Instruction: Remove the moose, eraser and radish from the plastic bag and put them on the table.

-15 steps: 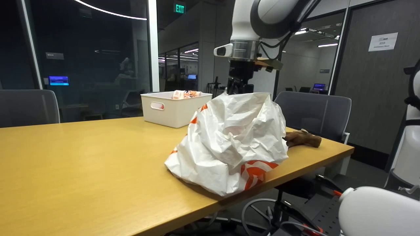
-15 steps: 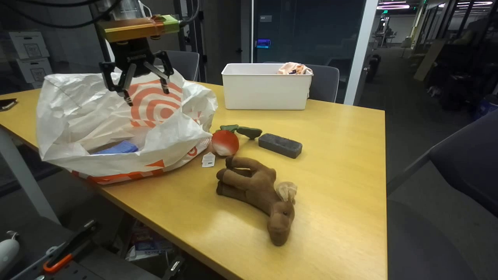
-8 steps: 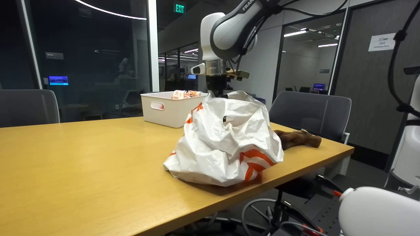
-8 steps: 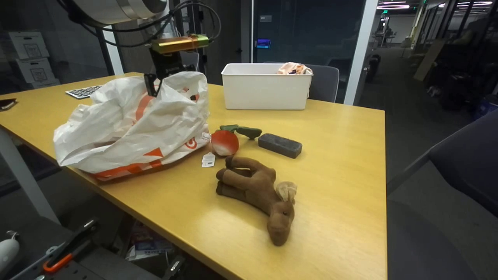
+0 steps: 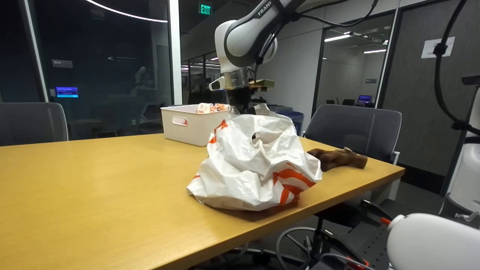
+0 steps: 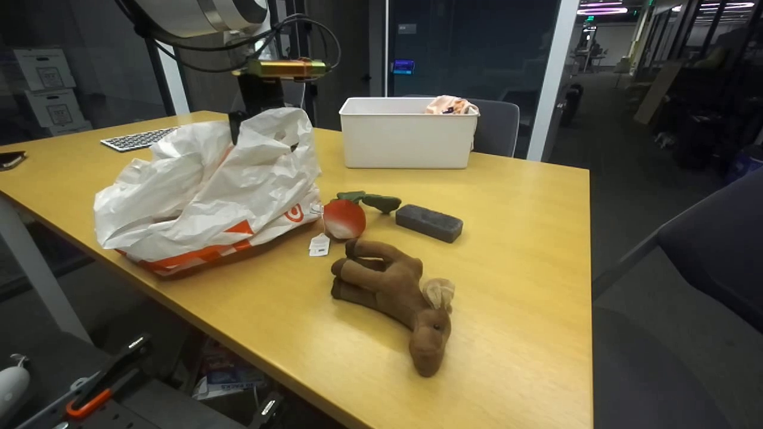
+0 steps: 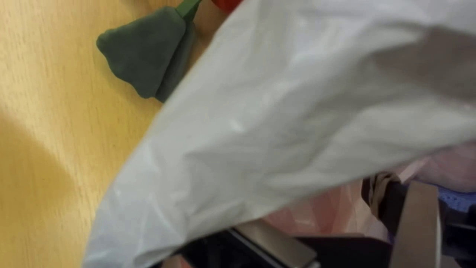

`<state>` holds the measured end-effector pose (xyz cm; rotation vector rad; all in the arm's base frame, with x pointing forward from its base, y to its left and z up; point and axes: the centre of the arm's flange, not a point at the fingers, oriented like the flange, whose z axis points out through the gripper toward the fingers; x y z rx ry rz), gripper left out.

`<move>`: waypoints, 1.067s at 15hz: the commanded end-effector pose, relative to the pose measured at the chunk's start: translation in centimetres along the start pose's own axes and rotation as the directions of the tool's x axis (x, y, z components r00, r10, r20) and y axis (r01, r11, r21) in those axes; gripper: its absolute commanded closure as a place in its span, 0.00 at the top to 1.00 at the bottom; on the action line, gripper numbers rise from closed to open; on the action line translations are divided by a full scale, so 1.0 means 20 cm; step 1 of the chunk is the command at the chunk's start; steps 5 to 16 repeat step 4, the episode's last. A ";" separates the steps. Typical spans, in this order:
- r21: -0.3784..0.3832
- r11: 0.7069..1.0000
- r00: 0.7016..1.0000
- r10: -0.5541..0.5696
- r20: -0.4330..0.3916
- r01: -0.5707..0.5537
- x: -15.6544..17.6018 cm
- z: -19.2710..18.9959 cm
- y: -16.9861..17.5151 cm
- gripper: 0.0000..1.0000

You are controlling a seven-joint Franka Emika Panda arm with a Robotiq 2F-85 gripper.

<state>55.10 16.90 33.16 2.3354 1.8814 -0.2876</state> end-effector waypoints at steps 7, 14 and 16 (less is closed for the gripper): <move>0.000 1.000 1.000 0.001 0.000 -0.001 0.00 0.00 0.00 1.00; 0.000 1.000 1.000 0.001 0.000 -0.001 0.00 0.00 0.00 1.00; 0.000 1.000 1.000 0.001 0.000 -0.001 0.00 0.00 0.00 1.00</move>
